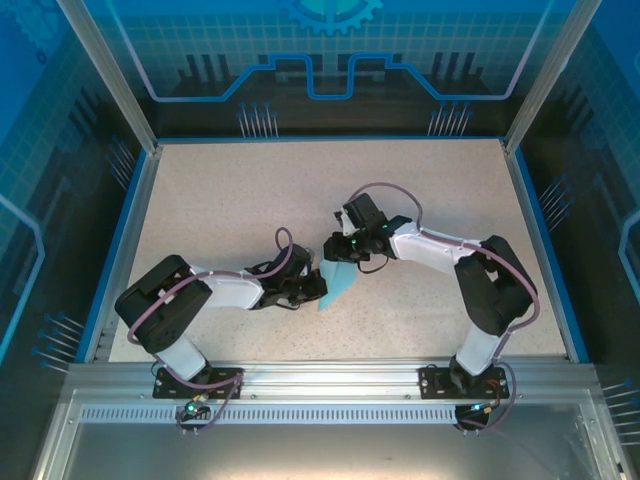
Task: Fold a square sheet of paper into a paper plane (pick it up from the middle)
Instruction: Fourth fold the wing at the center of the table.
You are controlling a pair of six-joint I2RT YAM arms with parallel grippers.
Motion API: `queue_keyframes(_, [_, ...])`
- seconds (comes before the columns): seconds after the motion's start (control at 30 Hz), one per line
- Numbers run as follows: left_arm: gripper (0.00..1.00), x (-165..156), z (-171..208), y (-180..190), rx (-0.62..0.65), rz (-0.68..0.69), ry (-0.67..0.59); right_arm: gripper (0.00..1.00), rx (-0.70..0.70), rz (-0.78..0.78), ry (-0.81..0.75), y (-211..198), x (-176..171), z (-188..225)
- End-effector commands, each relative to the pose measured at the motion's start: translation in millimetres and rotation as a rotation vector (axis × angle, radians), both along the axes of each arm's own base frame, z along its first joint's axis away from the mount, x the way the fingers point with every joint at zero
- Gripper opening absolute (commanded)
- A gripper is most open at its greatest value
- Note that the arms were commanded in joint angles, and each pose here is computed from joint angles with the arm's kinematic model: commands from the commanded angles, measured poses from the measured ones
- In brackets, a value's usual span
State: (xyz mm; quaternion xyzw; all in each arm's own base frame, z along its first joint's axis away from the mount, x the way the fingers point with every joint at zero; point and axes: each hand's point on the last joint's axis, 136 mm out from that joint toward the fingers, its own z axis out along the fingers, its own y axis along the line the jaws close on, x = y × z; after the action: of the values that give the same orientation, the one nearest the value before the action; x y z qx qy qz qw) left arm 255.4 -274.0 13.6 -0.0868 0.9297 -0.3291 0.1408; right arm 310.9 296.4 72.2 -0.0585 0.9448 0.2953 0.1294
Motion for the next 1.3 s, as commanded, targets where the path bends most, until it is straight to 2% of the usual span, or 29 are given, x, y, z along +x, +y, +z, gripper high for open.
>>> queue_keyframes(0.0, [0.0,-18,-27,14,0.092,-0.021,0.087,0.17,0.016,0.046,0.058,9,-11,-21])
queue_keyframes(0.43, [0.03,-12,-4,8,0.052,-0.021,0.045,0.13,-0.114,-0.026,0.128,-10,-11,-62])
queue_keyframes(0.63, [0.07,-7,12,1,0.02,-0.026,0.017,0.14,-0.13,-0.048,0.142,-13,-11,-68])
queue_keyframes(0.93, [0.18,1,41,2,-0.049,0.025,-0.064,0.14,-0.147,-0.081,0.169,-18,-12,-77])
queue_keyframes(1.27, [0.23,-2,39,-1,-0.089,0.028,-0.055,0.14,-0.146,-0.1,0.171,-18,-11,-76])
